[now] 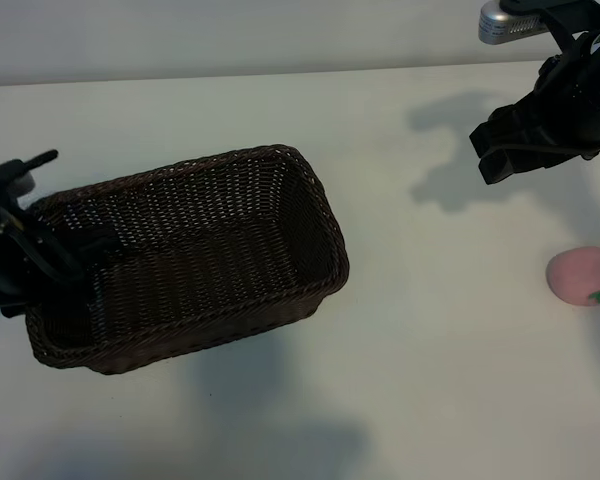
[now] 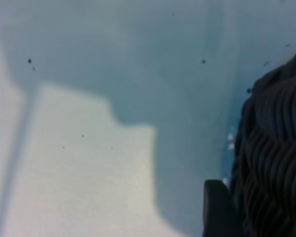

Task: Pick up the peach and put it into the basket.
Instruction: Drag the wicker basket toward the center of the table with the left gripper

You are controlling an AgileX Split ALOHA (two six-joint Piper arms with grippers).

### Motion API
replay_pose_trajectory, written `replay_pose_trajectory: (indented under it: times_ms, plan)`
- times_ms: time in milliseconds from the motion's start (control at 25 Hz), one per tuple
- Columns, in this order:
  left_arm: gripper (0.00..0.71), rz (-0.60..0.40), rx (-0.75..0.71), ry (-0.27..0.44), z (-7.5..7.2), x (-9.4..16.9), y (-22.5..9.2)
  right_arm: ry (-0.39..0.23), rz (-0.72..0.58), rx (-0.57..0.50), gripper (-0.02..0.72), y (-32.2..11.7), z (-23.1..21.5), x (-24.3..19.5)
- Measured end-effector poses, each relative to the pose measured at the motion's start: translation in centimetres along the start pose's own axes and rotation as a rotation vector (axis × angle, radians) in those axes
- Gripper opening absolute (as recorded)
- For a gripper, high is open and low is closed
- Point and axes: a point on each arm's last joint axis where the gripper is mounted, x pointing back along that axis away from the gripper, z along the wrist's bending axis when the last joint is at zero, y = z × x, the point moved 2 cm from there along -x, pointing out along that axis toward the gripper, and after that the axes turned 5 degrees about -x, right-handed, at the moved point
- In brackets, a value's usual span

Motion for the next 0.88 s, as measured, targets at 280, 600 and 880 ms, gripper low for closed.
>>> replay_pose_trajectory:
  times_ms: [280,600,880]
  plan:
    - [0.397,-0.015,0.002,-0.068,-0.6,0.9,-0.1,0.0,0.0,0.0,0.595,0.0,0.0,0.0]
    - [0.332,-0.025,-0.006,-0.215,-2.2,1.2,-0.1,0.0,0.0,0.0,0.595,0.0,0.0,0.0]
    - [0.332,-0.031,-0.041,-0.302,-3.2,1.4,-0.1,0.0,0.0,0.0,0.595,0.0,0.0,0.0]
